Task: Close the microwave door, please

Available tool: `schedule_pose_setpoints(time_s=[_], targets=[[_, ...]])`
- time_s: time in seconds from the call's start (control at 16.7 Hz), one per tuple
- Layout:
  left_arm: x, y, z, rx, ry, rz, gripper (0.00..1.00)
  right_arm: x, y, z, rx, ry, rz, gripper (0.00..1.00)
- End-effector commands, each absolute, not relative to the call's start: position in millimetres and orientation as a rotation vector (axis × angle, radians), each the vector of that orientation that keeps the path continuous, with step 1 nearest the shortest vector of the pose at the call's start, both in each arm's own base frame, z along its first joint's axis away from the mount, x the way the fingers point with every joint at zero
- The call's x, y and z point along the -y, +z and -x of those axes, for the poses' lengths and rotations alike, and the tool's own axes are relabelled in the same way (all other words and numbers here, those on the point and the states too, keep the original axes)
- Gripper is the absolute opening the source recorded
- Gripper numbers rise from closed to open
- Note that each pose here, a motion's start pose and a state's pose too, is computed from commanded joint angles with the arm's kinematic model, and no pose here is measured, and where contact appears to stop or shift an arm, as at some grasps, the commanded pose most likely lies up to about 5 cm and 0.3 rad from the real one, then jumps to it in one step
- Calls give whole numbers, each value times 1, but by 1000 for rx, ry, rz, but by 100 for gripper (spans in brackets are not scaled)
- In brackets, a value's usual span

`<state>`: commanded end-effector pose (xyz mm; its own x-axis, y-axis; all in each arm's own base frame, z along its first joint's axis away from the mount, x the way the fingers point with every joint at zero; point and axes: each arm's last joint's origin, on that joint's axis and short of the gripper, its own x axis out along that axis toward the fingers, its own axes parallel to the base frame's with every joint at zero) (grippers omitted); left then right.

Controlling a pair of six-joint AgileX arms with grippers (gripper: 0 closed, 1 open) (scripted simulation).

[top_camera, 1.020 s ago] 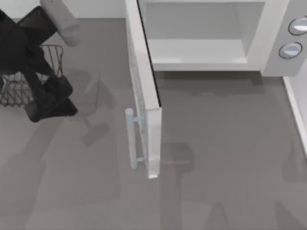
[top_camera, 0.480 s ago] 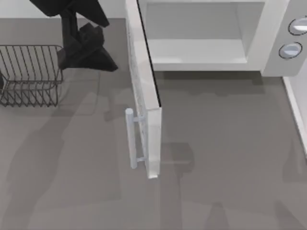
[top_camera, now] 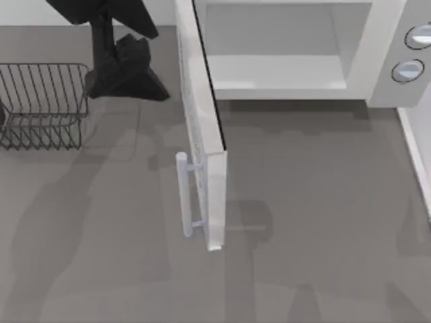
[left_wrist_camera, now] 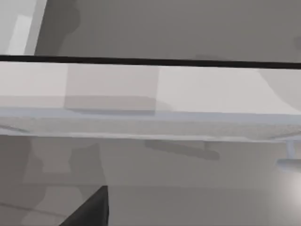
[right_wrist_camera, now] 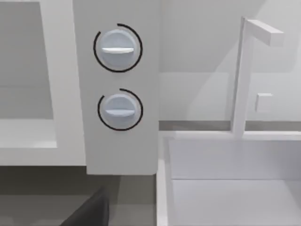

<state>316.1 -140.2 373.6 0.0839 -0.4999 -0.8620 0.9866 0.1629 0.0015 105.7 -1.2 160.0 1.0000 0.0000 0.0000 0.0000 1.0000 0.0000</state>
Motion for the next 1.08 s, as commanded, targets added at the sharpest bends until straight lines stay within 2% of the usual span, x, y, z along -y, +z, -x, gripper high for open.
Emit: schedule_pose_setpoints(time_s=[0.48,0.78,1.08], targets=[[177,312,-323,-854,-1271,-728,100,1,160,-106,0,0,0,100],[179,307,-322,-856,-1272,-728,100,1,160,-106,0,0,0,100],[179,307,-322,-856,-1272,-728,62,1,160,-106,0,0,0,100]])
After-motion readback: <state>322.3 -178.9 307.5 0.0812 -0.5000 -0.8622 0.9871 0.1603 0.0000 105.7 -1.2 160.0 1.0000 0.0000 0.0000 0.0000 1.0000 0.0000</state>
